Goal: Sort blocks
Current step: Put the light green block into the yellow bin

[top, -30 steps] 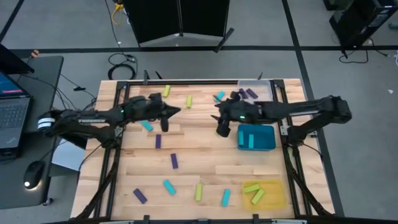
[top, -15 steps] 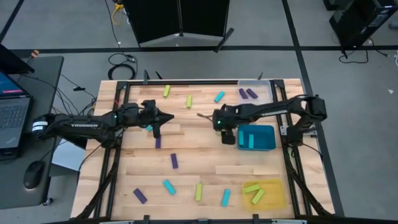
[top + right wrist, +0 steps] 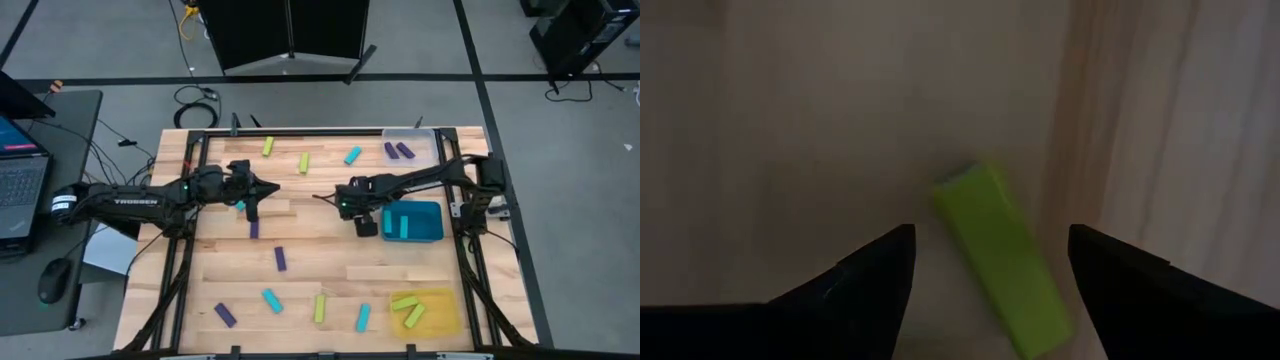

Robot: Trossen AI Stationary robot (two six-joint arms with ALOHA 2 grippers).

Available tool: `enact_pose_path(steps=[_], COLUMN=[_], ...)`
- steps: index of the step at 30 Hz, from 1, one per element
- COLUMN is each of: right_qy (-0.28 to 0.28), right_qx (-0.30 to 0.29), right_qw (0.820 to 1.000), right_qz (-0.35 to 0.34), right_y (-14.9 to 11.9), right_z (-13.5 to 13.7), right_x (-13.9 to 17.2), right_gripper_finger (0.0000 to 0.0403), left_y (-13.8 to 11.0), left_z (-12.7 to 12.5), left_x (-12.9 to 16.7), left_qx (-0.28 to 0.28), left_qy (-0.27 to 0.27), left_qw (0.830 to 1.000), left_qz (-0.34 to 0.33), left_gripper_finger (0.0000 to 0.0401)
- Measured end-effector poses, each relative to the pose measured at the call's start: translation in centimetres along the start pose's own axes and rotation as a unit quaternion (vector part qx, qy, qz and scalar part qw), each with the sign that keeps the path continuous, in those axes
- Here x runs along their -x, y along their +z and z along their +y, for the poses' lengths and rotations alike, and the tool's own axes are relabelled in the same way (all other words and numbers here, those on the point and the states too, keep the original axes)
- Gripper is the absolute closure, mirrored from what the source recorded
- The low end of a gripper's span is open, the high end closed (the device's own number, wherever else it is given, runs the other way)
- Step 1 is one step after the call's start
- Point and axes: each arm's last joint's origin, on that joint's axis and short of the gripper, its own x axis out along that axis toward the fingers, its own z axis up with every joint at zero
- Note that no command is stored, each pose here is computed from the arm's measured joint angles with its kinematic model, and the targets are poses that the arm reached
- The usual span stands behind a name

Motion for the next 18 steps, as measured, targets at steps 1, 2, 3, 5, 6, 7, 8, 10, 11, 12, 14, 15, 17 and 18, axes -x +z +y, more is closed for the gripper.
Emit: enact_pose_path(steps=[1, 2, 3, 5, 6, 7, 8, 10, 11, 12, 14, 15, 17, 18], right_qy=[0.001, 0.002, 0.004, 0.007, 0.009, 0.014, 0.019, 0.029, 0.031, 0.034, 0.040, 0.043, 0.053, 0.054], right_qx=[0.002, 0.003, 0.002, -0.001, -0.003, -0.005, -0.007, -0.011, -0.013, -0.014, -0.015, -0.015, -0.015, -0.016], right_qw=[1.000, 1.000, 1.000, 1.000, 1.000, 1.000, 1.000, 0.999, 0.999, 0.999, 0.999, 0.999, 0.998, 0.998], right_qz=[0.006, 0.011, 0.015, 0.019, 0.022, 0.022, 0.022, 0.020, 0.019, 0.018, 0.017, 0.017, 0.015, 0.015], right_y=[-0.1, -0.1, -0.1, -0.1, -0.2, -0.2, -0.2, -0.3, -0.3, -0.4, -0.4, -0.4, -0.4, -0.4], right_z=[-0.1, -0.2, -0.3, -0.5, -0.6, -0.7, -0.9, -1.0, -1.1, -1.1, -1.1, -1.1, -1.1, -1.0], right_x=[-0.4, -0.7, -1.0, -1.3, -1.5, -1.6, -1.7, -1.7, -1.7, -1.6, -1.7, -1.7, -1.8, -1.8], right_gripper_finger=[0.0128, 0.0129, 0.0130, 0.0133, 0.0136, 0.0140, 0.0146, 0.0163, 0.0174, 0.0186, 0.0214, 0.0230, 0.0260, 0.0274], left_y=[0.0, 0.0, 0.0, 0.0, 0.0, 0.0, 0.0, -0.1, 0.0, 0.0, 0.0, -0.1, -0.1, -0.1], left_z=[0.0, 0.0, 0.0, 0.0, 0.0, 0.0, 0.0, 0.0, 0.0, 0.0, 0.0, 0.0, 0.0, 0.0], left_x=[0.0, 0.0, 0.0, 0.0, 0.0, 0.0, 0.0, 0.0, 0.0, 0.0, 0.0, 0.0, 0.0, 0.0], left_qx=[0.000, 0.000, -0.001, -0.001, -0.002, -0.003, -0.003, -0.003, -0.003, -0.004, -0.004, -0.004, -0.004, -0.004], left_qy=[0.000, 0.000, 0.000, 0.001, 0.000, 0.000, 0.001, 0.001, 0.001, 0.001, 0.001, 0.001, 0.001, 0.001], left_qw=[1.000, 1.000, 1.000, 1.000, 1.000, 1.000, 1.000, 1.000, 1.000, 1.000, 1.000, 1.000, 1.000, 1.000], left_qz=[0.000, 0.001, 0.001, 0.002, 0.002, 0.002, 0.002, 0.003, 0.002, 0.002, 0.002, 0.003, 0.003, 0.004], left_gripper_finger=[0.0389, 0.0389, 0.0389, 0.0389, 0.0389, 0.0389, 0.0389, 0.0389, 0.0389, 0.0389, 0.0389, 0.0389, 0.0389, 0.0389])
